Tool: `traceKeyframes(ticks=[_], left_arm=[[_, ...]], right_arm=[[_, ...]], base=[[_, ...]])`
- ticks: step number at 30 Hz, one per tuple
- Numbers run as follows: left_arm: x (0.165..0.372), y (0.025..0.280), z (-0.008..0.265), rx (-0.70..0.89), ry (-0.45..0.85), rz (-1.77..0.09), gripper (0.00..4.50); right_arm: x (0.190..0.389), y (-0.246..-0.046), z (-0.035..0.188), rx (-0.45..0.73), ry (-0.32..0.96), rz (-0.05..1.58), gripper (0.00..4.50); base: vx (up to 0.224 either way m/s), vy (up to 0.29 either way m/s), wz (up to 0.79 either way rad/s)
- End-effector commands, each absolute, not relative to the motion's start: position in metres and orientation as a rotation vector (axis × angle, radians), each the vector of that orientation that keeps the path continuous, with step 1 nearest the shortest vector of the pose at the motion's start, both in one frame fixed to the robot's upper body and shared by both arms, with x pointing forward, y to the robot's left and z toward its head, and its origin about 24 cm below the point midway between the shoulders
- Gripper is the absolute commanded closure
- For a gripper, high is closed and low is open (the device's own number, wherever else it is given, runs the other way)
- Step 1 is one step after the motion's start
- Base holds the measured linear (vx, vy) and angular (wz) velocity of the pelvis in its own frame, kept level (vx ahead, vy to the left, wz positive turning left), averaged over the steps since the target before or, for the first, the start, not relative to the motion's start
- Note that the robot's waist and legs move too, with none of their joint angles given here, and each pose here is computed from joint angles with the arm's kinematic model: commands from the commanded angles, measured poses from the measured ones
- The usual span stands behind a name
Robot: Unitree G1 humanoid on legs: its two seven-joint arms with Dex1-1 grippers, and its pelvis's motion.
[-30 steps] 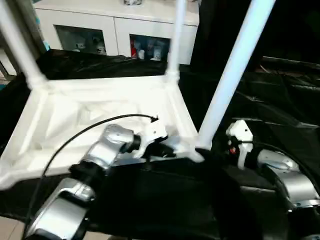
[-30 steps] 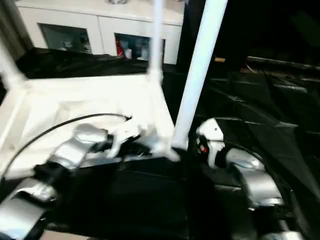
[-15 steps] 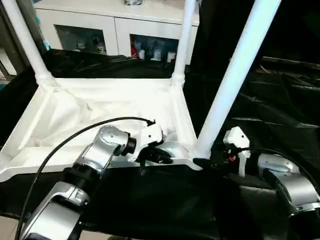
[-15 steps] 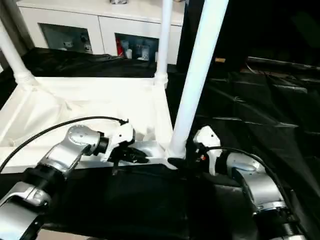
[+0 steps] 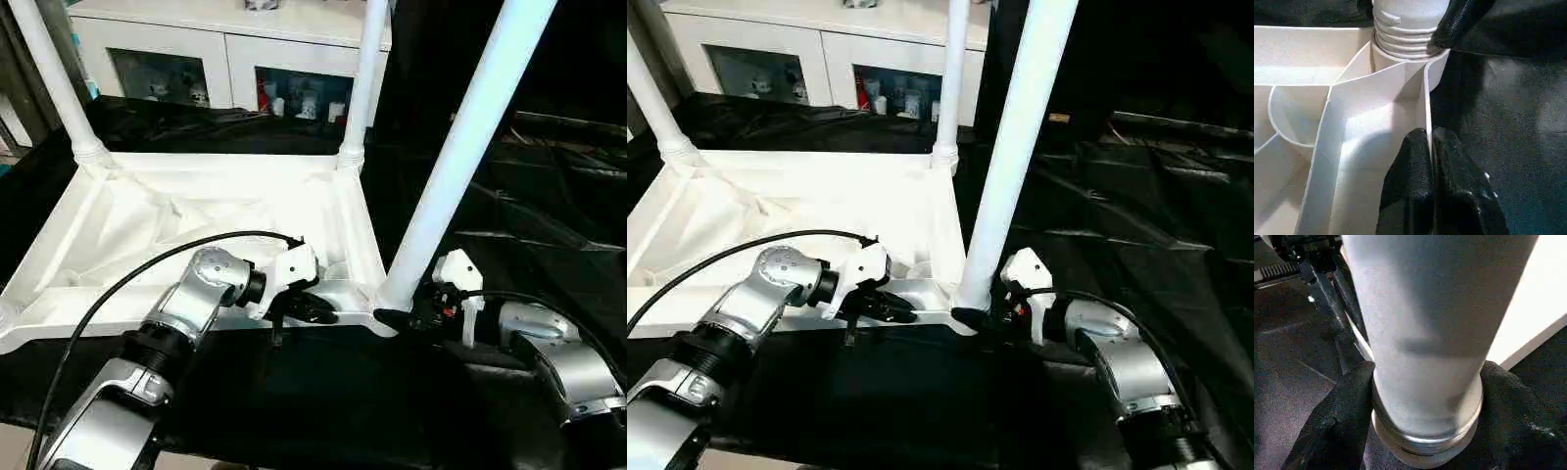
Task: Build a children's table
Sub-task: Rotate leg to tighten
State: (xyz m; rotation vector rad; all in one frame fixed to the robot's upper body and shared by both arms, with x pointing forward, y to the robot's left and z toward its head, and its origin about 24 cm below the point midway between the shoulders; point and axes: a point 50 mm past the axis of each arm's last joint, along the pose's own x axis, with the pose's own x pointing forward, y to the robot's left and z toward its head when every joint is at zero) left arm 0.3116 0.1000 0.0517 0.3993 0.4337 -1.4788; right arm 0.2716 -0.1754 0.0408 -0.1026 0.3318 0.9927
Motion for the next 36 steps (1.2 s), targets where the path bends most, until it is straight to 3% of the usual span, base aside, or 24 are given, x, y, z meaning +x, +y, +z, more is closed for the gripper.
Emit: traceKeyframes(ticks=[1, 3, 7, 9, 13, 18, 19, 24, 26, 27, 33, 35, 36], left_arm=[[0.316, 0.082, 0.055, 0.345, 0.382, -1.437, 4.50], [0.323, 0.073, 0.053, 0.343, 0.378, -1.328, 4.50], [0.331, 0.058, 0.052, 0.332, 0.384, -1.201, 4.50], [0.335, 0.042, 0.051, 0.318, 0.392, -1.107, 4.50], [0.332, 0.019, 0.049, 0.365, 0.374, -1.090, 4.50], [0.330, 0.013, 0.050, 0.390, 0.357, -1.126, 4.50], [0.330, 0.014, 0.050, 0.386, 0.358, -1.128, 4.50], [0.330, 0.020, 0.051, 0.384, 0.346, -1.159, 4.50], [0.329, 0.022, 0.051, 0.382, 0.339, -1.175, 4.50], [0.328, 0.032, 0.052, 0.383, 0.334, -1.233, 4.50], [0.326, 0.045, 0.054, 0.389, 0.318, -1.318, 4.50], [0.323, 0.054, 0.058, 0.376, 0.303, -1.385, 4.50], [0.323, 0.054, 0.058, 0.376, 0.303, -1.385, 4.50]], right_arm=[[0.275, -0.178, 0.027, -0.062, 0.374, 0.850, 1.76], [0.284, -0.176, 0.020, -0.015, 0.370, 0.672, 1.77], [0.293, -0.168, 0.014, 0.048, 0.365, 0.488, 1.77], [0.300, -0.155, 0.009, 0.104, 0.377, 0.364, 1.77], [0.308, -0.128, 0.007, 0.123, 0.393, 0.301, 1.77], [0.310, -0.116, 0.011, 0.127, 0.351, 0.347, 1.77], [0.311, -0.118, 0.013, 0.134, 0.340, 0.335, 1.21], [0.314, -0.130, 0.021, 0.117, 0.299, 0.352, 0.71], [0.314, -0.133, 0.024, 0.099, 0.287, 0.376, 0.71], [0.309, -0.145, 0.033, 0.099, 0.272, 0.485, 0.71], [0.296, -0.163, 0.046, 0.056, 0.261, 0.659, 0.71], [0.282, -0.172, 0.055, -0.022, 0.246, 0.827, 0.71], [0.282, -0.172, 0.055, -0.022, 0.246, 0.827, 0.71]], base=[[0.000, 0.000, 0.00], [0.000, 0.000, 0.00], [0.000, 0.000, 0.00], [0.000, 0.000, 0.00], [0.000, 0.000, 0.00], [0.000, 0.000, 0.00], [0.000, 0.000, 0.00], [0.000, 0.000, 0.00], [0.000, 0.000, 0.00], [0.000, 0.000, 0.00], [0.000, 0.000, 0.00], [0.000, 0.000, 0.00], [0.000, 0.000, 0.00]])
